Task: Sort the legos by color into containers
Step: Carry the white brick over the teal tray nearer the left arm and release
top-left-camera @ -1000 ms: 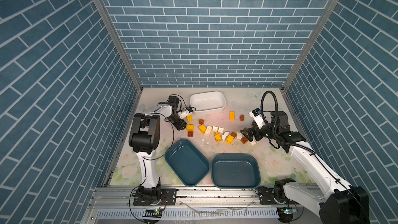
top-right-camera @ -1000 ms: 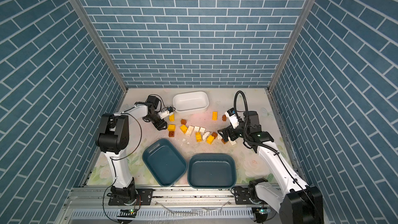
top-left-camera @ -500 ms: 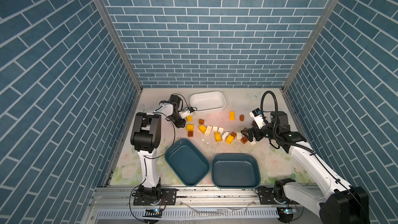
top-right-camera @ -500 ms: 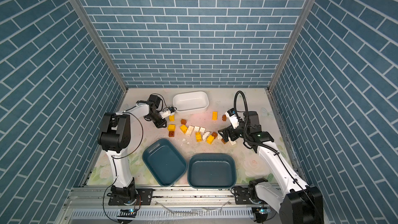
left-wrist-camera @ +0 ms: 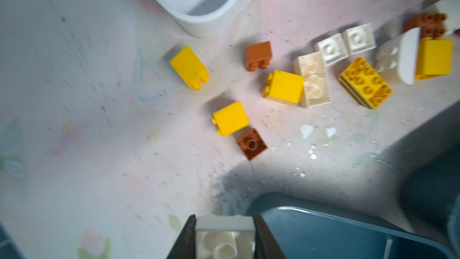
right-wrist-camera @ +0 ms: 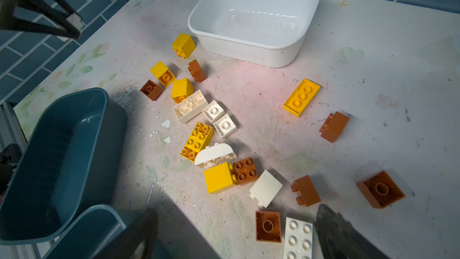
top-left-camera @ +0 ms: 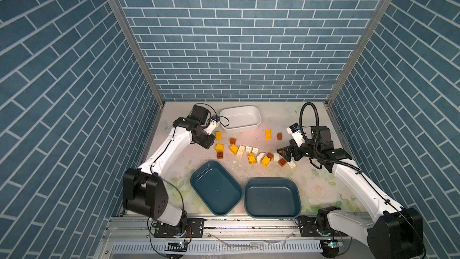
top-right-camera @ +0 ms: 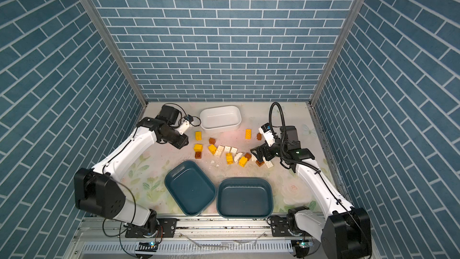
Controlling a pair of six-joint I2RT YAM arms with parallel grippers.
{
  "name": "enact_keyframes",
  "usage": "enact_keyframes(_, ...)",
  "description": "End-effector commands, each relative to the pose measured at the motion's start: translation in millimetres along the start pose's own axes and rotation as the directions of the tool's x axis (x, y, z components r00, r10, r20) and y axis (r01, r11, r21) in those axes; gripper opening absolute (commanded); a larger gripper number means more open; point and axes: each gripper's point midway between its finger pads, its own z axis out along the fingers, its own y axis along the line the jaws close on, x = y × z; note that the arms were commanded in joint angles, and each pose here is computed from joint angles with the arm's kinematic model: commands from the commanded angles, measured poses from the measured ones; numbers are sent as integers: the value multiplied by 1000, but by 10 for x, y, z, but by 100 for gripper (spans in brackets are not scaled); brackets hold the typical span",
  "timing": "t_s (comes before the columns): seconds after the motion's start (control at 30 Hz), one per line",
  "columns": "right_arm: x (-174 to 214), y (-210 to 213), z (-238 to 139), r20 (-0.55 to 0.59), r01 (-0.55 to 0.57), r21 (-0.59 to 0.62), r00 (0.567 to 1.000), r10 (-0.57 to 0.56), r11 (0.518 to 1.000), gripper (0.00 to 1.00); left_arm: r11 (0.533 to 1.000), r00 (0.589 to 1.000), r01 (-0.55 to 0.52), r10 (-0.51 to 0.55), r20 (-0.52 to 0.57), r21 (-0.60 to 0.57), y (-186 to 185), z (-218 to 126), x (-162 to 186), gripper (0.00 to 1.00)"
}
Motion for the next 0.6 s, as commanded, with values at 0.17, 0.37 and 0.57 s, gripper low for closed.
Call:
enact_keyframes(0.17, -180, 87, 51, 23, 76, -70, 997, -75, 995, 98, 919, 912, 394, -391, -123, -4, -505, 250, 909, 27)
enact_keyframes(0.37, -190, 80, 57, 8, 93, -73, 996, -92, 993, 98, 906, 892, 415, -423, -157, -85, -410, 428, 1139, 42)
enact_keyframes(0.57, -179, 54, -12, 5, 99, -33, 995, -99, 994, 98, 911, 901, 408, -413, -133, -68, -415, 234, 891, 60)
